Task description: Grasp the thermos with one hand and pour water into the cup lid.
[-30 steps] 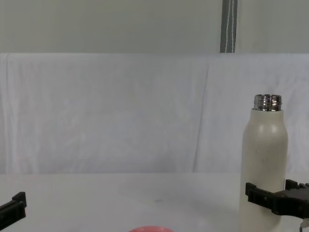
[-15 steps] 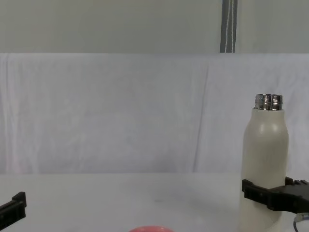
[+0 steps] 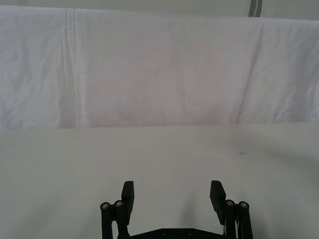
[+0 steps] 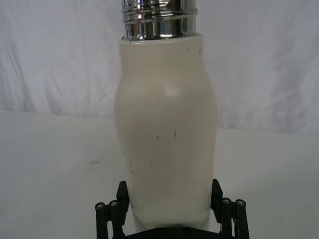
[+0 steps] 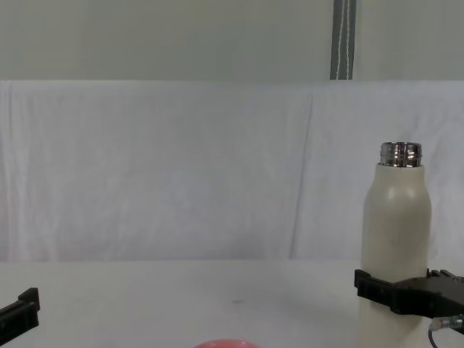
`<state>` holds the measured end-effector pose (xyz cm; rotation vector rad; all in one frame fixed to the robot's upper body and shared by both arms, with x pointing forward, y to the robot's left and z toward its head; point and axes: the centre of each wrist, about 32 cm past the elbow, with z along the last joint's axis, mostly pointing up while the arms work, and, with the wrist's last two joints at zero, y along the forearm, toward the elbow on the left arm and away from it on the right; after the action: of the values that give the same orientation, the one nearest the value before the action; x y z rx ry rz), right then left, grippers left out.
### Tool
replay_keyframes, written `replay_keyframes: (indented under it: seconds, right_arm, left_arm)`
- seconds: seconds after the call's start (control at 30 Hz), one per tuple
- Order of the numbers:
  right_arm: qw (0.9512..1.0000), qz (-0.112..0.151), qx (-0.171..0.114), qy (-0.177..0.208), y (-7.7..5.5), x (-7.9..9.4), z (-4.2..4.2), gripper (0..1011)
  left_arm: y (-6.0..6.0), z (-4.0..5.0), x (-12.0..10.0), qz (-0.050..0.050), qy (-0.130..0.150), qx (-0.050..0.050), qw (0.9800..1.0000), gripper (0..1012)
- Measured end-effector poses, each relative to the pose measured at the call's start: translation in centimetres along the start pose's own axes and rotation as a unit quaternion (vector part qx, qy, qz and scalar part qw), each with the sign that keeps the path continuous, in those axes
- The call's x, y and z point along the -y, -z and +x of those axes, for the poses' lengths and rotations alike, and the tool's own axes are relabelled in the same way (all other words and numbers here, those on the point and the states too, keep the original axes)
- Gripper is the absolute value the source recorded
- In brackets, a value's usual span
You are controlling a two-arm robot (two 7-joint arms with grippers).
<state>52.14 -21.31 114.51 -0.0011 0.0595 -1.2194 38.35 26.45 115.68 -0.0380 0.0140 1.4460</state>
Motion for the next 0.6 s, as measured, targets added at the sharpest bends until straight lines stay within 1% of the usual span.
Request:
replay_keyframes:
  seconds: [0.23,0.6]
  right_arm:
    - [1.0,-0.001,0.0,0.0,0.15,-0.44,0.01,1000]
    - [1.0,-0.001,0.0,-0.001,0.15,-0.42,-0.01,988]
  left_arm:
    - [0.0,0.0,0.0,0.0,0.0,0.0,1.0,1001]
    - [0.0,0.0,0.0,0.0,0.0,0.0,1.0,1001]
